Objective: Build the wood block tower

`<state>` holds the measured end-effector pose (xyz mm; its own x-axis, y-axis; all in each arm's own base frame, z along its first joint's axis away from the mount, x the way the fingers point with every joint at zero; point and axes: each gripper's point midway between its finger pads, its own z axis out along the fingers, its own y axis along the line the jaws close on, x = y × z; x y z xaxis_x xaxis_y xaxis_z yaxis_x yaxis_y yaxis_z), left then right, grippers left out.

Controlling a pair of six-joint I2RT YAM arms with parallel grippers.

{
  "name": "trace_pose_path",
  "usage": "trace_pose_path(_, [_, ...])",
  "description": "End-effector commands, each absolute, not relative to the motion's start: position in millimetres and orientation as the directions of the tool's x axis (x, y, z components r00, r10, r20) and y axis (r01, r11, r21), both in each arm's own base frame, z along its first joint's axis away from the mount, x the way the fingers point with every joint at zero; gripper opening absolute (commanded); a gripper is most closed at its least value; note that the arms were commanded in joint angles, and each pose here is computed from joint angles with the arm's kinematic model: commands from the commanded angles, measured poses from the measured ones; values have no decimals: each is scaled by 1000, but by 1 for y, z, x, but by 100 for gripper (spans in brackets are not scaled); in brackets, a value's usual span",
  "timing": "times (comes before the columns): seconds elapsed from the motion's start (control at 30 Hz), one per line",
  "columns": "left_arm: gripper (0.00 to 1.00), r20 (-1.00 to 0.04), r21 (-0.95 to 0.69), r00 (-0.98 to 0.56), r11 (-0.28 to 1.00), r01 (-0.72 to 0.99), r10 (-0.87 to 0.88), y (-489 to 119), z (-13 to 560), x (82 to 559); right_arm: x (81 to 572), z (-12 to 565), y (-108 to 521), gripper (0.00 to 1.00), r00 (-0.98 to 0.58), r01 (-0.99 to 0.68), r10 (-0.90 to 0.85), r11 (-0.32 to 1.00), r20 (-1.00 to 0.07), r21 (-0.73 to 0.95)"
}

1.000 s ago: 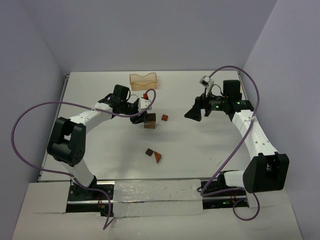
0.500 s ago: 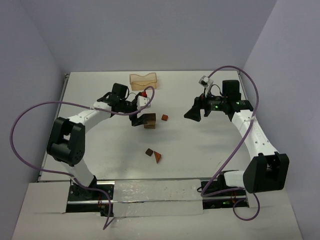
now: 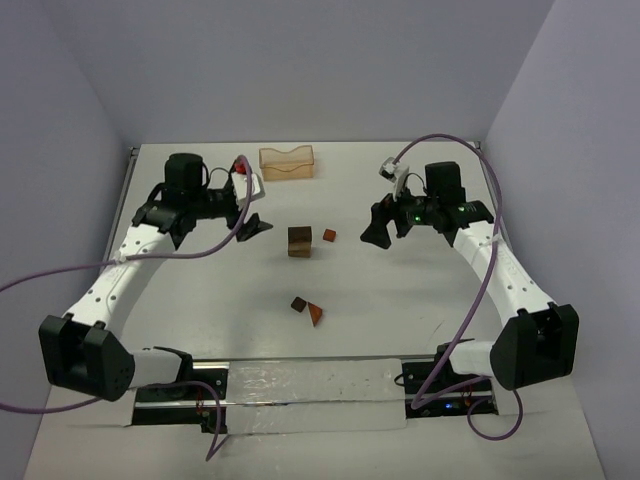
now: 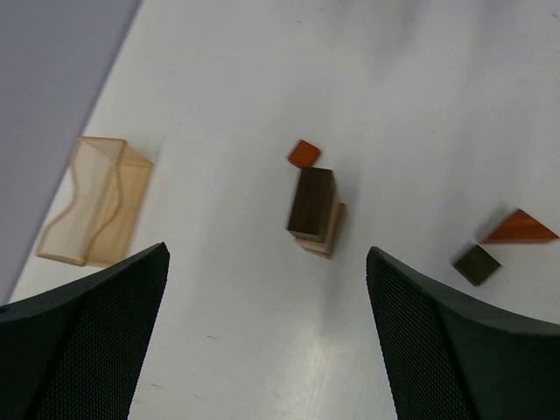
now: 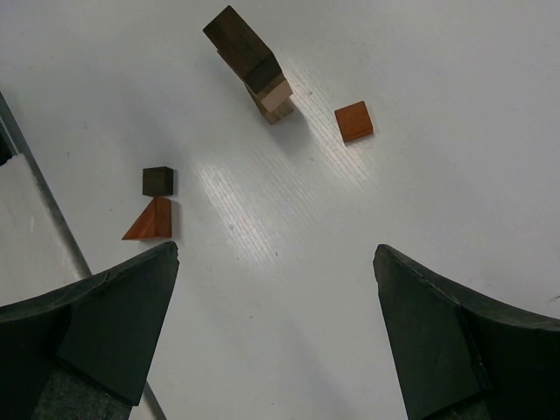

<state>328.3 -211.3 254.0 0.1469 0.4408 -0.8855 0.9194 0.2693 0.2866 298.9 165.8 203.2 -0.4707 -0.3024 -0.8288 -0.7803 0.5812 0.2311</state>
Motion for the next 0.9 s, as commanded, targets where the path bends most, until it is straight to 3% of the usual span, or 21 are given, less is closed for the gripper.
trace_pose_path(0.0, [99,-883,136,51,151,979,467,-207,207,275,300,206,163,100,-426,-788,-327,592,-843,168])
trace_pose_path(0.2, [90,-821,97,86,-10,995,564,-211,171,227,298,203,156,100,-433,-774,-348,616,-831,146])
trace_pose_path(0.3, [89,-780,174,150,-20,985,608,-218,151,227,298,201,153,100,-440,-766,-352,627,-826,140])
trace_pose_path(0.37, [84,-737,219,199,-50,974,646,-224,134,229,297,199,152,100,-447,-761,-353,632,-822,142])
trace_pose_path(0.57, [77,-710,168,249,-186,968,659,-245,99,220,297,196,150,100,-451,-757,-360,639,-817,136])
trace_pose_path(0.67, [65,-696,178,296,-243,954,654,-253,88,219,298,195,150,100,-453,-756,-362,641,-815,135])
trace_pose_path(0.87, [61,-650,143,348,-341,929,676,-270,56,208,299,191,150,100,-461,-754,-367,642,-808,138])
